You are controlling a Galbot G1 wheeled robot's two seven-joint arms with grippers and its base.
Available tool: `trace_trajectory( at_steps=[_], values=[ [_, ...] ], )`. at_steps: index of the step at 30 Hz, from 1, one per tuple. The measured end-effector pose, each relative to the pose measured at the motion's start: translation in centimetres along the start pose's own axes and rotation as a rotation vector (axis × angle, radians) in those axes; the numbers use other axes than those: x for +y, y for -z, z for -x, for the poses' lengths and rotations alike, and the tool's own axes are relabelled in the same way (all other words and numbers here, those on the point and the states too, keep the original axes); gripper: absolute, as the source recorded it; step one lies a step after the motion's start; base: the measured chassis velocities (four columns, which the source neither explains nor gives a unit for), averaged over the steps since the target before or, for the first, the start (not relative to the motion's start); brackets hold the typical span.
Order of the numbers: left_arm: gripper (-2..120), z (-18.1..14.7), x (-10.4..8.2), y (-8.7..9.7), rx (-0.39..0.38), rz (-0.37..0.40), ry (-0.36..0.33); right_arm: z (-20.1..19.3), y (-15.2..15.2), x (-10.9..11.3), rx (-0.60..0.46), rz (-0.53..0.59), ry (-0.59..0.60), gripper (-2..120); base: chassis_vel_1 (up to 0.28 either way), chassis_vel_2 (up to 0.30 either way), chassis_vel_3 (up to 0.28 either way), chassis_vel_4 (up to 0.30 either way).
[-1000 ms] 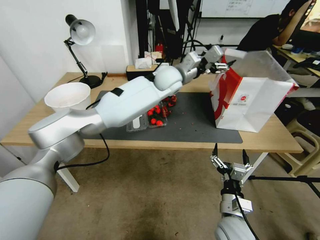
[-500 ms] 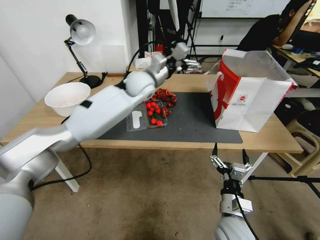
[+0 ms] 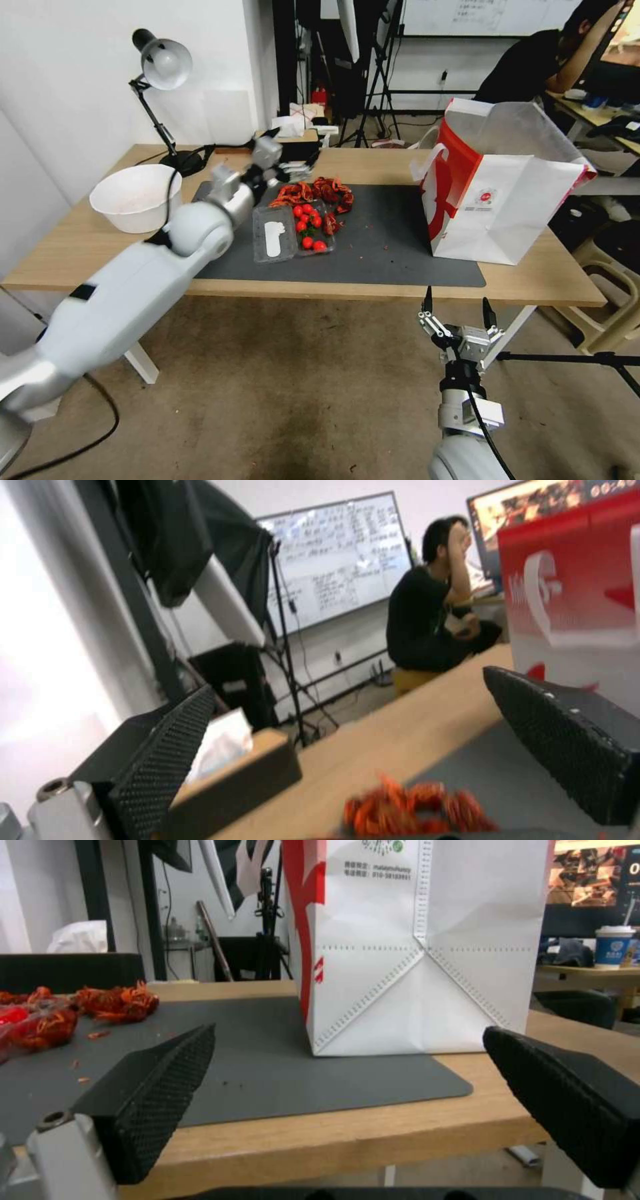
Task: Pick up the trash from the table and place it into the takeout bag.
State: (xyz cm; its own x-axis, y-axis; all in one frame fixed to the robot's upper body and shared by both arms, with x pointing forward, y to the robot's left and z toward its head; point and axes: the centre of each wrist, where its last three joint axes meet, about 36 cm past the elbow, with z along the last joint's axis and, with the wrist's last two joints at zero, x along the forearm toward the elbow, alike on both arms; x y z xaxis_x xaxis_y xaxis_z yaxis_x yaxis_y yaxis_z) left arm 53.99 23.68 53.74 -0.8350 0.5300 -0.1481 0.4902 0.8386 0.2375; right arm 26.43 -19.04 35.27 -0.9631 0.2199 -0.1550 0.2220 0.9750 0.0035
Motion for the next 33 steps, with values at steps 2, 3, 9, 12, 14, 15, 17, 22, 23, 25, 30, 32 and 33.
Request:
trace_trajectory(
  at_steps=[2,3,9,12,14,15,17,22,23,25,30,32,33],
  values=[
    [100,0.0,0.0,0.0,0.000,0.000,0.000,0.0,0.0,0.0,0.000,0.000,0.000,100,0.000,0.000,0.000,0.000],
    [100,-0.3,0.0,-0.1,0.002,-0.001,0.003,0.0,0.0,0.0,0.000,0.000,0.000,100,0.000,0.000,0.000,0.000],
    [100,-2.3,-0.2,-0.9,0.022,-0.010,0.021,-0.2,0.0,0.0,0.003,-0.001,0.001,100,0.000,0.000,0.000,0.000],
    [100,-3.2,-0.1,-1.2,0.029,-0.009,0.033,-0.3,-0.1,0.0,0.004,-0.003,0.002,100,0.000,0.000,0.000,0.000],
    [100,-4.1,0.2,-1.4,0.034,-0.010,0.049,-0.4,-0.1,-0.1,0.006,-0.003,0.003,100,0.000,0.000,0.000,0.000],
    [100,-4.1,0.2,-1.4,0.034,-0.010,0.049,-0.4,-0.1,-0.1,0.006,-0.003,0.003,100,0.000,0.000,0.000,0.000],
    [100,-5.2,0.4,-1.6,0.041,-0.009,0.066,-0.5,-0.1,0.0,0.006,-0.003,0.004,100,0.000,0.000,0.000,0.000],
    [100,-9.6,0.9,-1.8,0.048,-0.001,0.143,-0.9,-0.2,0.4,0.003,-0.003,0.011,100,0.000,0.000,0.000,0.000],
    [100,-9.6,0.9,-1.8,0.048,-0.001,0.143,-0.9,-0.2,0.4,0.003,-0.003,0.011,100,0.000,0.000,0.000,0.000],
    [100,-11.9,0.2,-2.8,0.077,-0.013,0.169,-1.1,-0.3,0.6,0.002,-0.003,0.014,100,0.000,0.000,0.000,0.000],
    [100,-15.8,-1.5,-4.3,0.125,-0.029,0.230,-1.4,-0.4,0.9,0.004,-0.003,0.018,100,0.000,0.000,0.000,0.000],
    [100,-16.5,-2.0,-4.6,0.132,-0.029,0.242,-1.4,-0.4,0.9,0.004,-0.005,0.019,100,0.000,0.000,0.000,0.000],
    [100,-16.9,-2.3,-4.8,0.134,-0.032,0.253,-1.5,-0.4,0.9,0.004,-0.005,0.021,100,0.000,0.000,0.000,0.000]
  ],
)
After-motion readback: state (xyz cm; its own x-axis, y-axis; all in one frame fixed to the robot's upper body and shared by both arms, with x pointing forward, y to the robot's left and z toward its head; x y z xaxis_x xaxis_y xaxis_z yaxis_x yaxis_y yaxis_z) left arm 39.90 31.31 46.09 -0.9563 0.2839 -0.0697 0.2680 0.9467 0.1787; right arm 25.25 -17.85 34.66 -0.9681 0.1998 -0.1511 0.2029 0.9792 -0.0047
